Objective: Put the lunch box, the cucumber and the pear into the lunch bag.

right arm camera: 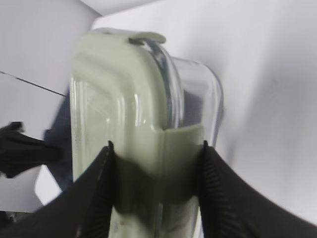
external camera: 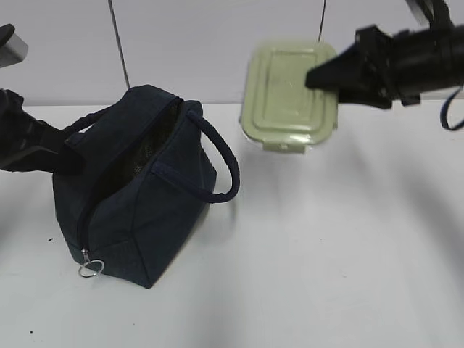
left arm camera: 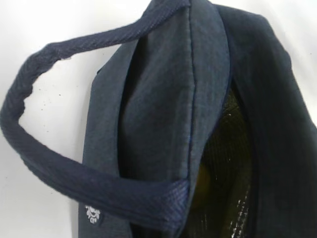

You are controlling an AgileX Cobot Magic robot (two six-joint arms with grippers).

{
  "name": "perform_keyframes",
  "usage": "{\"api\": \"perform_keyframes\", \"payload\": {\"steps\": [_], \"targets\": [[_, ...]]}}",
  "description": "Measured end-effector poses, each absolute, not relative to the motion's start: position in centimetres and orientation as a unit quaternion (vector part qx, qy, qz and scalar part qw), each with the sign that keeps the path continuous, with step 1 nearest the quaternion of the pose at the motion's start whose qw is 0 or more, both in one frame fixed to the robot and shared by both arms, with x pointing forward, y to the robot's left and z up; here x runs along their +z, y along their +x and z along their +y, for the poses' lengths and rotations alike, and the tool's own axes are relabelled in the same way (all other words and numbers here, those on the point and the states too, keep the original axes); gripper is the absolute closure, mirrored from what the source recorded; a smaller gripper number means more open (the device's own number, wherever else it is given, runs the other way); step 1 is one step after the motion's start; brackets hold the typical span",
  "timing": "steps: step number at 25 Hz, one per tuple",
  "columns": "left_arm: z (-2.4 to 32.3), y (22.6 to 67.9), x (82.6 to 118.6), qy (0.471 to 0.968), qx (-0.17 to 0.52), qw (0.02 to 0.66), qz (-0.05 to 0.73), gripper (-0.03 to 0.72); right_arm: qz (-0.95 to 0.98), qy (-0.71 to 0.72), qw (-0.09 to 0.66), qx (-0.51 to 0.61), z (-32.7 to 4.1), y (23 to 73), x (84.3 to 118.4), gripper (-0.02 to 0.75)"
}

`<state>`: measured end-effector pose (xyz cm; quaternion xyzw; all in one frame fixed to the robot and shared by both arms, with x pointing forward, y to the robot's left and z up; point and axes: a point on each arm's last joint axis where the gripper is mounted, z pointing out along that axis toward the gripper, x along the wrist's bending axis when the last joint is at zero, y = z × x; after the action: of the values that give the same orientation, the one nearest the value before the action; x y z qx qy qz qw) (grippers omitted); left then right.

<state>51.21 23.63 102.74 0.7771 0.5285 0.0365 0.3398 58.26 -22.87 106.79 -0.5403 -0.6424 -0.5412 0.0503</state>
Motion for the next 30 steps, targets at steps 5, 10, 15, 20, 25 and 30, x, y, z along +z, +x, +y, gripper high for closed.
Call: {"api": "perform_keyframes", "payload": {"steps": [5,10,15,20,25,30], "targets": [[23.5,51.2,102.8,0.772,0.032,0.346,0.532,0.705,-0.655,-0.466,0.074,-0.59,-16.5,59.2,111.1,0.4],[23.5,51.2,102.8,0.771,0.03,0.348,0.533,0.705,-0.658,-0.435,0.097,-0.607,-10.3,60.7,110.4,0.402],[23.4,51.2,102.8,0.771,0.029,0.348,0.533,0.705,-0.662,-0.454,0.127,-0.582,-7.6,62.4,105.4,0.402],[23.4,51.2,102.8,0.77,0.031,0.349,0.533,0.705,-0.688,-0.467,0.117,-0.543,-7.6,62.8,103.1,0.402],[23.5,51.3,102.8,0.77,0.032,0.349,0.533,0.705,-0.734,-0.486,0.128,-0.458,-8.1,62.0,101.6,0.402],[23.5,51.3,102.9,0.769,0.035,0.349,0.534,0.705,-0.752,-0.507,0.118,-0.405,-8.7,61.8,100.6,0.402]]}}
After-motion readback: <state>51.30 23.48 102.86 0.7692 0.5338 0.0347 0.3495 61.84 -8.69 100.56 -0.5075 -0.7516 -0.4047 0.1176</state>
